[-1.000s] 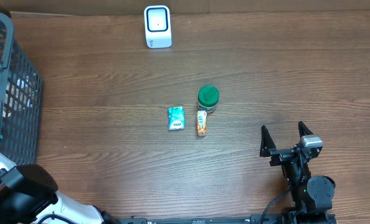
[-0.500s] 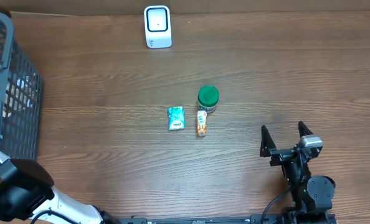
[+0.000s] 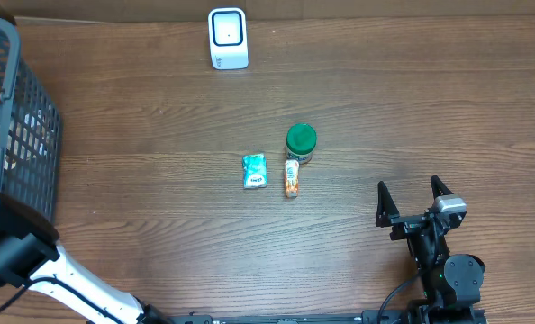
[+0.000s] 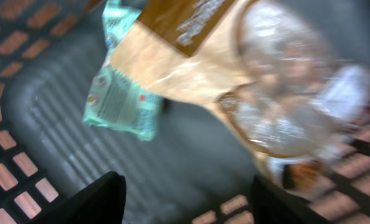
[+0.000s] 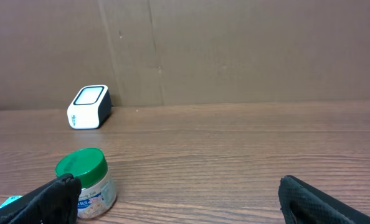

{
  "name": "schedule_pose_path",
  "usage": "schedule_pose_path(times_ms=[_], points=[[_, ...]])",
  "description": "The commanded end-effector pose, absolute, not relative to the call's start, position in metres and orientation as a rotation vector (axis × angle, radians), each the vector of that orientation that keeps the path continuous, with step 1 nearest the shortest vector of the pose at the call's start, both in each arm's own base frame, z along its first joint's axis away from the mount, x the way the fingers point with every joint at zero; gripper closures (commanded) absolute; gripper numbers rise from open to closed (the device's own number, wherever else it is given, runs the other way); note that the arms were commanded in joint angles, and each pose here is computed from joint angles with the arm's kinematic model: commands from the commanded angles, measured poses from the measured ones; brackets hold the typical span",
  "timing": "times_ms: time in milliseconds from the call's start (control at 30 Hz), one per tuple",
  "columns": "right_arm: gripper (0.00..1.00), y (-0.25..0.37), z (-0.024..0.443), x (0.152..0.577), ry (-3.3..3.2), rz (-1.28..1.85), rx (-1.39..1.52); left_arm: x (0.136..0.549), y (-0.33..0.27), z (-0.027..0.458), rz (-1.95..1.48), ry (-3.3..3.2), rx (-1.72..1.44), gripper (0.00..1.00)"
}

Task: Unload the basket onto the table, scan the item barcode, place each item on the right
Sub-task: 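Reach left gripper into basket and grasp another wipes packet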

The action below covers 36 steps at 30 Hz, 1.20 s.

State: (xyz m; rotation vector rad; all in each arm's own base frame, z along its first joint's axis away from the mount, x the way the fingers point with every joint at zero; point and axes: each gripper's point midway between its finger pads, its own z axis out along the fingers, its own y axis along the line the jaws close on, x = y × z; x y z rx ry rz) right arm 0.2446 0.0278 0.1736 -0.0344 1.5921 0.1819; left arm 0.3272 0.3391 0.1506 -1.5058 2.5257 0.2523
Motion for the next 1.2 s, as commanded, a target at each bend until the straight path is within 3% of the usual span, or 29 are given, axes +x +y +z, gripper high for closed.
schedule_pose_path(times_ms=[0,367,1167], points=[[0.0,0.029,0.171,0.245,1.591,0.189,-0.036,0.308,0.353,0.123,0.303,2.556,-1.613,0.39],[0.0,0.029,0.171,0.245,1.591,0.189,-0.036,0.296,0.366,0.077,0.348,2.629,-1.684,0.4],[0.0,0.029,0.171,0.245,1.591,0.189,-0.036,0.297,0.374,0.043,0.397,2.637,-1.639,0.25]])
